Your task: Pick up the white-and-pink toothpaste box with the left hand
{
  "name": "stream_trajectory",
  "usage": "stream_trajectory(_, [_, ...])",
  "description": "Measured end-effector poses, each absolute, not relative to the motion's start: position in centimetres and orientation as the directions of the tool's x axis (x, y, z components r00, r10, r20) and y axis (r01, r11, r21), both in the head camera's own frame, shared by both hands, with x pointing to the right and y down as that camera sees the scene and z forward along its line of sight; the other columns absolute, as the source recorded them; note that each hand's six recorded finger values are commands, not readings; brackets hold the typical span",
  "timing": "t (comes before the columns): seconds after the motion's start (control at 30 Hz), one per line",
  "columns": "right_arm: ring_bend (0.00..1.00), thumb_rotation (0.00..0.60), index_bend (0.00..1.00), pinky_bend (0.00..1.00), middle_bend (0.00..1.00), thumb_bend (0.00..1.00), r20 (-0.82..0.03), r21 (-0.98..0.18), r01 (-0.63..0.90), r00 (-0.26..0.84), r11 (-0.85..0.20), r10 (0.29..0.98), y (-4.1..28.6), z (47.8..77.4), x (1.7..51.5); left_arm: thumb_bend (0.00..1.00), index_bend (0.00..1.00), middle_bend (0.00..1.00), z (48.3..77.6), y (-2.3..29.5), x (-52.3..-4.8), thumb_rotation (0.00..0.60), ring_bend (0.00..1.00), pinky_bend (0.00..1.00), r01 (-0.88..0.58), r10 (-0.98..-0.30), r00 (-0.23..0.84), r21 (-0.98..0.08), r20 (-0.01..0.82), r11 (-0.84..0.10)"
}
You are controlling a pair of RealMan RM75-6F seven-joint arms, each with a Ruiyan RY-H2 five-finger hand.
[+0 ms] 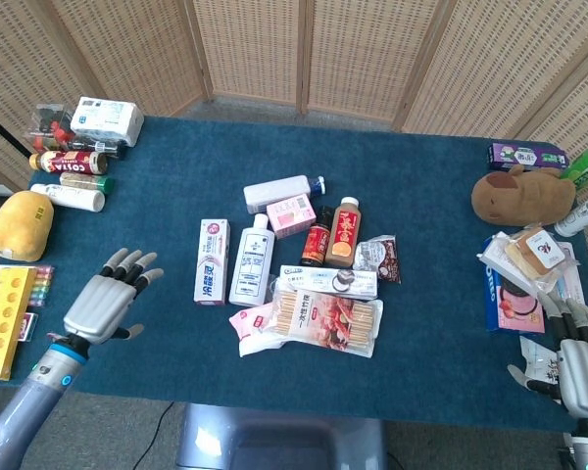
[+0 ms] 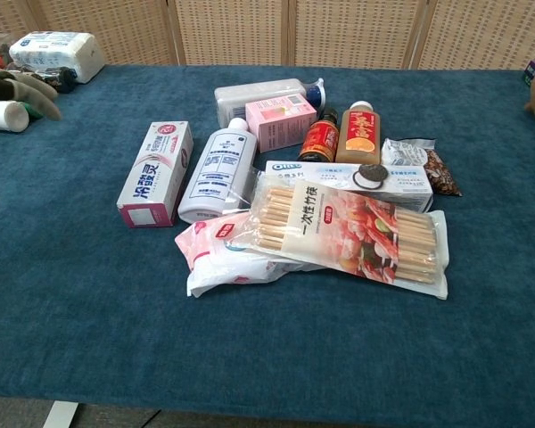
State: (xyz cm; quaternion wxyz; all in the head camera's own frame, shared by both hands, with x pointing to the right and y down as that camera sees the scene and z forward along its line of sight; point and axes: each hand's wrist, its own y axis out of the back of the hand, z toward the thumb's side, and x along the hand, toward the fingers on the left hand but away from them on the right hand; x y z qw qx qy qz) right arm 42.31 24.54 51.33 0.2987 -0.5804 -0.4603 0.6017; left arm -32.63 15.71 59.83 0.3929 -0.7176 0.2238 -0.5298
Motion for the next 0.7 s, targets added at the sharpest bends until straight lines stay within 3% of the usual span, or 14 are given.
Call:
stream_trajectory(0.23, [0.00, 0.600, 0.00, 0.00, 0.00, 0.04, -0.407, -0.910, 0.166, -0.170, -0.381, 0.898, 24.9, 50.4, 43.2, 0.21, 0.16, 0.06, 63.7, 14.9, -27.8, 0.600, 0.00, 0.00, 0.134, -0.666, 0.423, -0.769, 0.615, -0.625])
stream_trajectory(0.7, [0.00, 0.600, 0.00, 0.00, 0.00, 0.04, -0.378, -0.923, 0.164, -0.205, -0.349, 0.903, 25.3, 49.2, 44.6, 0.21, 0.15, 0.05, 67.6, 15.5, -22.0, 0.600, 0.00, 0.00, 0.248, -0.577, 0.494, -0.742, 0.650, -0.623])
